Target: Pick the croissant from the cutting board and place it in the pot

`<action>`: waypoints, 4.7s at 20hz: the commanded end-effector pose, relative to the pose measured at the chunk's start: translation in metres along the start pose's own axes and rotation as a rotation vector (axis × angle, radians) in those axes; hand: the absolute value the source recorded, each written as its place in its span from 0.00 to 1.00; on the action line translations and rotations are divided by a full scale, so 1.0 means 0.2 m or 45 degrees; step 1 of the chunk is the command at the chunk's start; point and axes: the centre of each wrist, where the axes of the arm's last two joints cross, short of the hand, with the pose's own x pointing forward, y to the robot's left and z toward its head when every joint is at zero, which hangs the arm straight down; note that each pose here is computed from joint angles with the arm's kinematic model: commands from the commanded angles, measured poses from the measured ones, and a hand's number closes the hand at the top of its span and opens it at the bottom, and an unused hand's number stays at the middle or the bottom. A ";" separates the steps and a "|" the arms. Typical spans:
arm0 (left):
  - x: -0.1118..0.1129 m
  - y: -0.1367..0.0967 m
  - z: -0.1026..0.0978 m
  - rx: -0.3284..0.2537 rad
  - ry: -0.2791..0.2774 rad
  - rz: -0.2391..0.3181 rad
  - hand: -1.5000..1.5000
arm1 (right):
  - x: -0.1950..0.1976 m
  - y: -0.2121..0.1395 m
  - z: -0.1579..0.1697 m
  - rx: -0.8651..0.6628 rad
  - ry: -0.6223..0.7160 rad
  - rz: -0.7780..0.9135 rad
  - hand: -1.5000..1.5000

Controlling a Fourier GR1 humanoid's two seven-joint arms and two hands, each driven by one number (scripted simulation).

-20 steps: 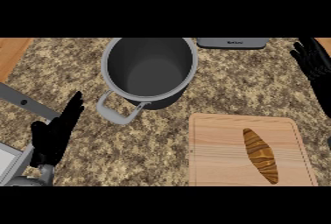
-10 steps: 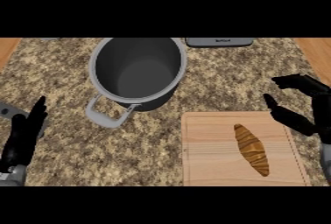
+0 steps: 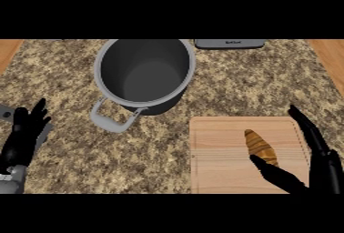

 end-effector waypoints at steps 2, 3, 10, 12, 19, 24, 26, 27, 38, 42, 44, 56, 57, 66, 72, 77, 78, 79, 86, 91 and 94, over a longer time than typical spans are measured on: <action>0.04 -0.03 -0.02 0.014 0.007 0.002 0.50 | 0.07 -0.16 0.05 0.141 0.126 0.344 0.00; 0.05 0.02 -0.04 0.043 0.010 -0.027 0.50 | 0.11 -0.20 0.08 0.164 0.175 0.368 0.00; 0.04 0.03 -0.02 0.027 -0.029 -0.028 0.50 | 0.31 -0.30 0.08 0.510 0.397 0.663 0.00; 0.06 -0.04 -0.01 -0.019 -0.022 -0.022 0.50 | 0.34 -0.23 0.07 0.607 0.477 0.701 0.00; 0.03 -0.01 -0.02 0.016 -0.002 -0.009 0.50 | 0.50 -0.26 -0.04 0.782 0.589 0.715 0.00; -0.03 -0.16 0.01 -0.012 -0.027 -0.034 0.50 | 0.50 -0.22 -0.01 0.761 0.672 0.729 0.00; 0.07 -0.07 -0.03 -0.022 -0.001 -0.016 0.50 | 0.43 -0.15 -0.13 0.771 0.675 0.694 0.00; 0.05 -0.05 -0.04 -0.002 -0.003 -0.012 0.50 | 0.35 -0.17 -0.10 0.772 0.690 0.684 0.00; 0.03 -0.03 0.02 0.003 0.002 -0.021 0.50 | 0.21 0.02 -0.08 0.806 0.704 0.718 0.00; 0.10 -0.02 -0.08 0.023 0.005 -0.017 0.50 | 0.20 0.01 -0.20 0.781 0.670 0.723 0.00; 0.05 -0.02 0.00 -0.002 -0.008 -0.014 0.50 | 0.19 0.14 -0.05 0.792 0.682 0.765 0.00; 0.00 0.00 0.01 -0.009 -0.006 -0.034 0.50 | -0.02 0.23 -0.08 0.884 0.788 0.757 0.00; 0.14 -0.08 -0.05 0.006 -0.009 -0.004 0.50 | 0.04 0.27 -0.15 0.866 0.780 0.744 0.00; 0.01 -0.02 -0.02 -0.017 0.003 -0.023 0.50 | -0.10 0.22 -0.09 0.871 0.812 0.714 0.00; 0.03 0.01 -0.07 -0.021 0.006 -0.014 0.50 | -0.16 0.34 -0.17 0.884 0.830 0.705 0.00; -0.03 -0.01 -0.01 -0.037 0.001 -0.011 0.50 | -0.18 0.29 -0.18 0.818 0.688 0.728 1.00; 0.14 -0.01 -0.11 0.010 -0.005 -0.007 0.50 | -0.19 0.18 -0.12 0.813 0.648 0.760 1.00; 0.01 -0.13 0.00 0.012 -0.003 -0.008 0.50 | -0.17 0.32 -0.20 0.791 0.628 0.767 1.00; 0.03 -0.10 -0.02 0.007 0.005 -0.011 0.50 | -0.08 0.26 -0.13 0.691 0.515 0.869 1.00; 0.03 -0.09 -0.01 -0.012 0.012 -0.019 0.50 | -0.05 0.25 -0.27 0.682 0.530 0.881 1.00; -0.07 -0.05 -0.02 0.008 -0.024 -0.004 0.50 | 0.03 0.20 -0.25 0.685 0.520 0.871 1.00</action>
